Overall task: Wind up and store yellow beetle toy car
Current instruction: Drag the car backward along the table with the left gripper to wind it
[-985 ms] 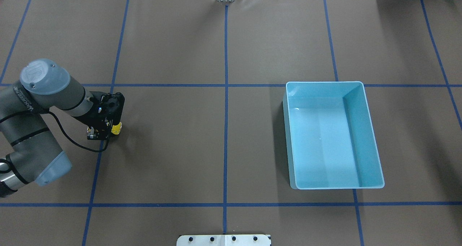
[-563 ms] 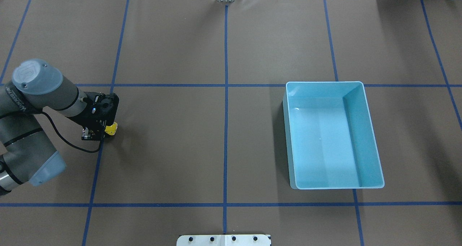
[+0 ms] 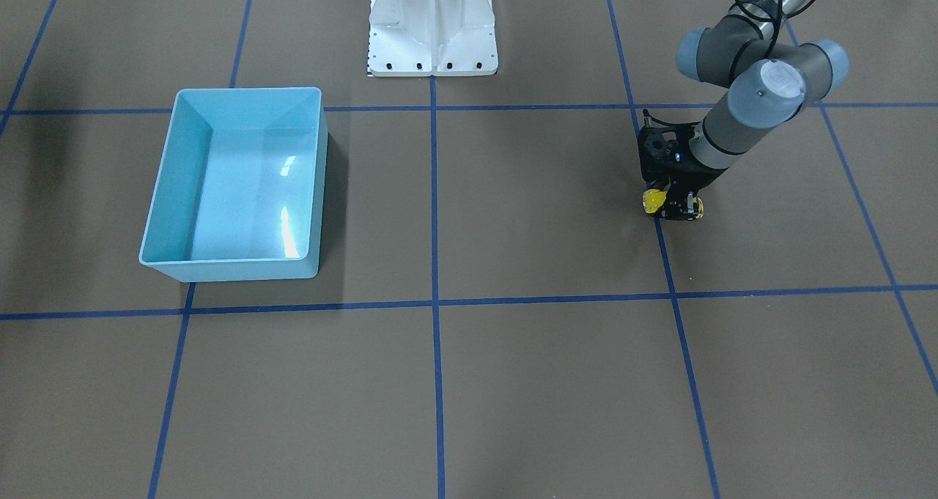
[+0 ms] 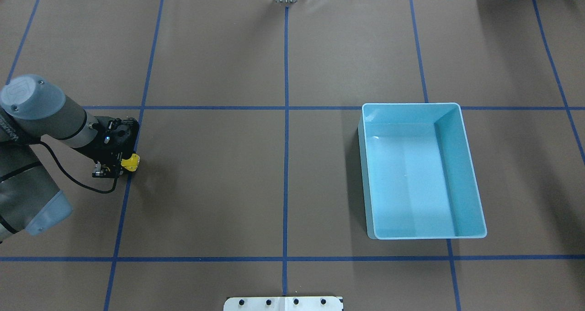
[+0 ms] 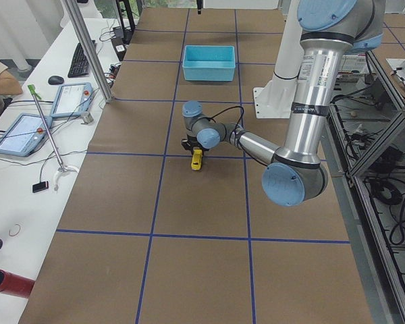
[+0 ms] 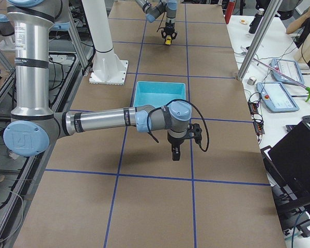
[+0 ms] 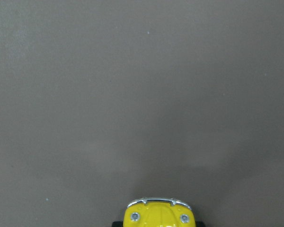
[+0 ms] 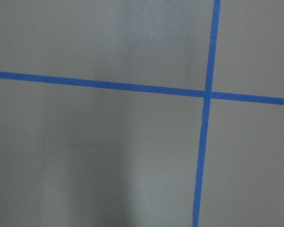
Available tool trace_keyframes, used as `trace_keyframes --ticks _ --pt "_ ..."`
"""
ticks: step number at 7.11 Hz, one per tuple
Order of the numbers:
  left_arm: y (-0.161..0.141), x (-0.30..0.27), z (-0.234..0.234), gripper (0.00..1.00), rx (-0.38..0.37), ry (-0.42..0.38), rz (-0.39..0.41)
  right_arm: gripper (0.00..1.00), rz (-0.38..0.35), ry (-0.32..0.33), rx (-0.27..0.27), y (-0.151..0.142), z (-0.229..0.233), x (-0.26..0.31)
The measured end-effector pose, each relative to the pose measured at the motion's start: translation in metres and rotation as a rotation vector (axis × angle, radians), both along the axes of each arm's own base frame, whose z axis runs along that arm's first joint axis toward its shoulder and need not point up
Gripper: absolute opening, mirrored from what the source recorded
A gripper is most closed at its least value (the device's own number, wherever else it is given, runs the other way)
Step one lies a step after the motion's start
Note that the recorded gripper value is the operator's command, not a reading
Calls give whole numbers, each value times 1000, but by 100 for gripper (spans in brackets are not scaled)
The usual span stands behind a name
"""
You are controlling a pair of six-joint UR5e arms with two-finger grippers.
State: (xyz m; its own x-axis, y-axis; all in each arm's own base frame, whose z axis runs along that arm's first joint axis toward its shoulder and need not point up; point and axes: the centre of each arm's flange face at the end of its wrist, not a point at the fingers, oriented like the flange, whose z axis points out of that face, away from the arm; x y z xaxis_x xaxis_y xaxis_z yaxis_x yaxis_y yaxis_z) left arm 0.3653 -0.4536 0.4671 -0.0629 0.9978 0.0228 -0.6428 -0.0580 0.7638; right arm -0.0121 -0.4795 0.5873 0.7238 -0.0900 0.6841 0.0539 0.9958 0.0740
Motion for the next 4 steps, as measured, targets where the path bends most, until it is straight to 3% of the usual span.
trace_keyframes --ticks 4 --pt "2 -24 23 2 -9 0 11 100 0 0 -1 0 0 0"
